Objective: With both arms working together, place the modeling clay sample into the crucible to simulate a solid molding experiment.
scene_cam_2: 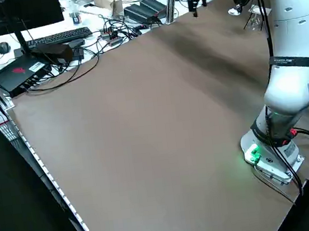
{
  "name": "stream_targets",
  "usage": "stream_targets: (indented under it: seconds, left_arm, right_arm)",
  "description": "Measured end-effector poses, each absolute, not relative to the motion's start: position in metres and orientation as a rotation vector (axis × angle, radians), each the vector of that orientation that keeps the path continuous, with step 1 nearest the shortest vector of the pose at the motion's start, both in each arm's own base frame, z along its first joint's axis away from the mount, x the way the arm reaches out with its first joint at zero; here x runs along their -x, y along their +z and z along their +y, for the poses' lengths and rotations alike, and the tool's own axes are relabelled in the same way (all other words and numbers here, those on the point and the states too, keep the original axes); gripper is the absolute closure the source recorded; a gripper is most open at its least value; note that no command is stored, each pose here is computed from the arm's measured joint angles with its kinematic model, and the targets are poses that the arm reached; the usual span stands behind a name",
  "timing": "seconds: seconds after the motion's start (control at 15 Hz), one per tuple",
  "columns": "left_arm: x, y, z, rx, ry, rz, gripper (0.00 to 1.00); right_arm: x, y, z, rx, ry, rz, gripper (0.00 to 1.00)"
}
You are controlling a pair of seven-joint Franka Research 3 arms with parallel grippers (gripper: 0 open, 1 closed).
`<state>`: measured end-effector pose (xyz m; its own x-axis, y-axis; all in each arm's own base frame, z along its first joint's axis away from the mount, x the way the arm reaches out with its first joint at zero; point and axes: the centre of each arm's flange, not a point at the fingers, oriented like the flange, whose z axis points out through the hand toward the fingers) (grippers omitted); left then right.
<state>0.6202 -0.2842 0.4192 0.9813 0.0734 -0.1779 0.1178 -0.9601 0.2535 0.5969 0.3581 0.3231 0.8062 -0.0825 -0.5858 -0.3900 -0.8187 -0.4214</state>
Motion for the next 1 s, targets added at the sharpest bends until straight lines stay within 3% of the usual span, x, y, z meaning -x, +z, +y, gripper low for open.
stream_targets:
  seconds: [0.53, 0.67, 1.0]
  left_arm:
    - [-0.644, 0.434, -0.137, -3.163, -0.247, -0.277, 0.02]
    - [-0.636, 0.476, -0.095, -3.209, -0.219, -0.247, 0.02]
    - [-0.598, 0.537, -0.097, -3.267, -0.271, -0.142, 0.01]
  right_arm:
    - [-0.639, 0.362, 0.22, 2.564, 0.769, 0.186, 0.96]
    - [-0.636, 0.353, 0.175, 2.614, 0.846, 0.055, 0.96]
    - [-0.632, 0.339, 0.125, 2.618, 0.9, -0.127, 0.96]
